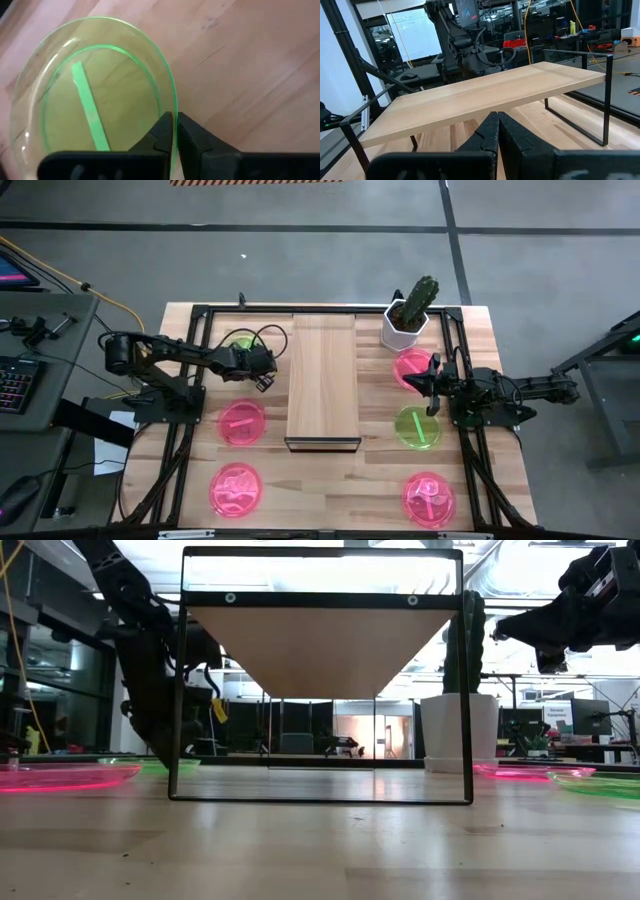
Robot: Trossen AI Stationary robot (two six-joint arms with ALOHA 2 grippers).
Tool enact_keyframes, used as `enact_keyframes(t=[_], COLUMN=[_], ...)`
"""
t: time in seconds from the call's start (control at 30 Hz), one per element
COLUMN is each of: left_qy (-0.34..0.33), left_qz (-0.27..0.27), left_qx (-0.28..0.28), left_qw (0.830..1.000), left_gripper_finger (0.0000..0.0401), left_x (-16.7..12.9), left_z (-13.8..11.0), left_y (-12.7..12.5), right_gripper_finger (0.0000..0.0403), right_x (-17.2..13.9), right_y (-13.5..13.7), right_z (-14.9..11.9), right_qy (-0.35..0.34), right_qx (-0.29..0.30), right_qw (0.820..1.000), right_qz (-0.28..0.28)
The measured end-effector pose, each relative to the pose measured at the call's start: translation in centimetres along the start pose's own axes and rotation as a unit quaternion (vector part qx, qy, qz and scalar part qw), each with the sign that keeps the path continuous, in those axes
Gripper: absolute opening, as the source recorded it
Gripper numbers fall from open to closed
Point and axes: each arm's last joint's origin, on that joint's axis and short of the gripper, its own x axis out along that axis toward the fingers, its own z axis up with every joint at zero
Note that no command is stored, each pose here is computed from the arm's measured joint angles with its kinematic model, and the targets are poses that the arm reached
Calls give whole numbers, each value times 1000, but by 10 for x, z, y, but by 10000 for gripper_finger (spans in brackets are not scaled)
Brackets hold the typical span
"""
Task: Place and stack plates onto a shelf
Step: Put the green plate on the shelf
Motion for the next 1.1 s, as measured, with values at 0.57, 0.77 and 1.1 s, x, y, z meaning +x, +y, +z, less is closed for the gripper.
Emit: enact_keyframes(t=[0.57, 0.77, 1.1], left_qy=[-154, -200, -305], left_qz=[-15, -11, -55], left_qx=[-22, -8, 271], left_qw=[988, 980, 911], left_gripper_finger=[0, 0, 0], left_x=[-74, -107, -197], left_z=[-2, 8, 76], left_y=[26, 29, 4], right_gripper_finger=[0, 0, 0], right_x=[0, 0, 0], right_y=[0, 0, 0], right_z=[0, 0, 0], right_qy=[0, 0, 0], right_qx=[0, 0, -22], right_qw=[1000, 1000, 1000], right_qz=[0, 0, -1])
